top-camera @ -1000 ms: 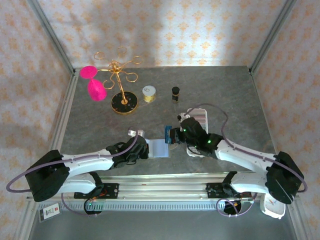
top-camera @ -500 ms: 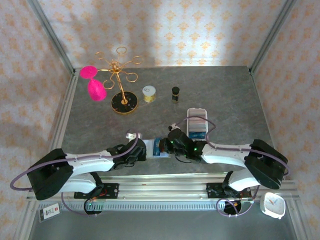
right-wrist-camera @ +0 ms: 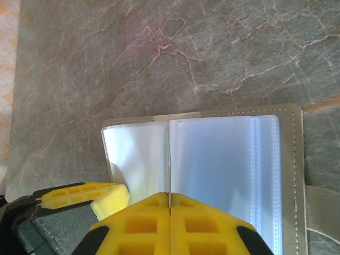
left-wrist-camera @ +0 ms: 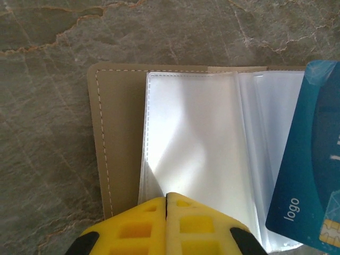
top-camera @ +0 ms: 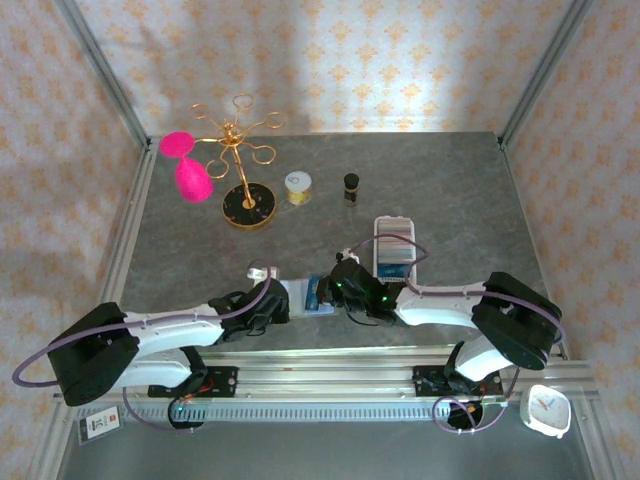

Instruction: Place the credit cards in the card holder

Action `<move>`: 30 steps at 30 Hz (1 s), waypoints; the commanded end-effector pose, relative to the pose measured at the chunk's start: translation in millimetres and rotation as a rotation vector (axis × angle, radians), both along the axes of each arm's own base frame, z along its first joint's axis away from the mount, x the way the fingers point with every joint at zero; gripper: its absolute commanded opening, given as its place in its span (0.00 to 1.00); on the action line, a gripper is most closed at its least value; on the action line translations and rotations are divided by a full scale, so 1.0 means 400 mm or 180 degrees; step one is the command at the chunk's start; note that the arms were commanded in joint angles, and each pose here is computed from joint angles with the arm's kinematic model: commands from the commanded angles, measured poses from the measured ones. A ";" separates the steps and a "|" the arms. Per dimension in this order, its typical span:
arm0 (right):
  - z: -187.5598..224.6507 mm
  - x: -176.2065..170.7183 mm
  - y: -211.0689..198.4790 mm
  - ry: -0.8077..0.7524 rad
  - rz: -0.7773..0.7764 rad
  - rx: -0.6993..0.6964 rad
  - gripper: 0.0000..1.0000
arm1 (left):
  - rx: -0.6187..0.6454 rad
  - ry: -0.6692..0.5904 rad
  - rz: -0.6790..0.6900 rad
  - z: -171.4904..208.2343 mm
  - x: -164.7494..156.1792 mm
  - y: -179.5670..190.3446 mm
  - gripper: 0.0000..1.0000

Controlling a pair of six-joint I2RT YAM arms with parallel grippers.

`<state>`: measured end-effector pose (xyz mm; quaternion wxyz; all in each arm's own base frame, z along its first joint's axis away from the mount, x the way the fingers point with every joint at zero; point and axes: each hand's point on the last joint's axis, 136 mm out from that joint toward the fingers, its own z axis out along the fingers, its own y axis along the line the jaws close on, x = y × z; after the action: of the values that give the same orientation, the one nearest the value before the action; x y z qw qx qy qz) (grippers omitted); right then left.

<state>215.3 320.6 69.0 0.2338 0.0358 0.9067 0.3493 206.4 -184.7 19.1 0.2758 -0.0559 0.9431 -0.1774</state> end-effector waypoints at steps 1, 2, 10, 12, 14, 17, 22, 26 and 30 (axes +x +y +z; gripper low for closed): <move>0.029 0.014 0.031 -0.0092 0.0002 0.0157 0.00 | 0.0240 0.0109 0.0102 -0.036 -0.023 0.053 0.00; 0.030 0.015 0.031 -0.0090 -0.0011 0.0176 0.00 | 0.0241 0.0108 0.0105 -0.036 -0.023 0.054 0.00; 0.022 0.014 0.034 -0.0059 -0.0052 0.0279 0.00 | 0.0202 0.0124 0.0115 -0.041 -0.029 0.056 0.00; 0.012 0.014 0.039 -0.0030 -0.0034 0.0262 0.00 | 0.0189 0.0116 0.0110 -0.040 -0.028 0.055 0.00; 0.000 0.012 0.040 -0.0003 -0.0021 0.0210 0.00 | 0.0188 0.0113 0.0114 -0.039 -0.028 0.055 0.00; -0.014 0.014 0.031 0.0004 -0.0041 0.0089 0.00 | 0.0183 0.0113 0.0110 -0.039 -0.029 0.054 0.00; -0.019 0.016 0.015 -0.0030 -0.0074 -0.0009 0.00 | 0.0179 0.0117 0.0115 -0.042 -0.029 0.055 0.00; -0.024 0.014 0.000 -0.0032 -0.0108 -0.0064 0.00 | 0.0180 0.0122 0.0118 -0.044 -0.031 0.056 0.00; -0.021 0.011 -0.007 -0.0039 -0.0125 -0.0025 0.00 | 0.0159 0.0130 0.0121 -0.047 -0.034 0.057 0.00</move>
<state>219.4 325.7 58.4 0.2314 0.0484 0.9058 0.3517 204.4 -181.7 18.2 0.2790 -0.0643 0.9404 -0.1836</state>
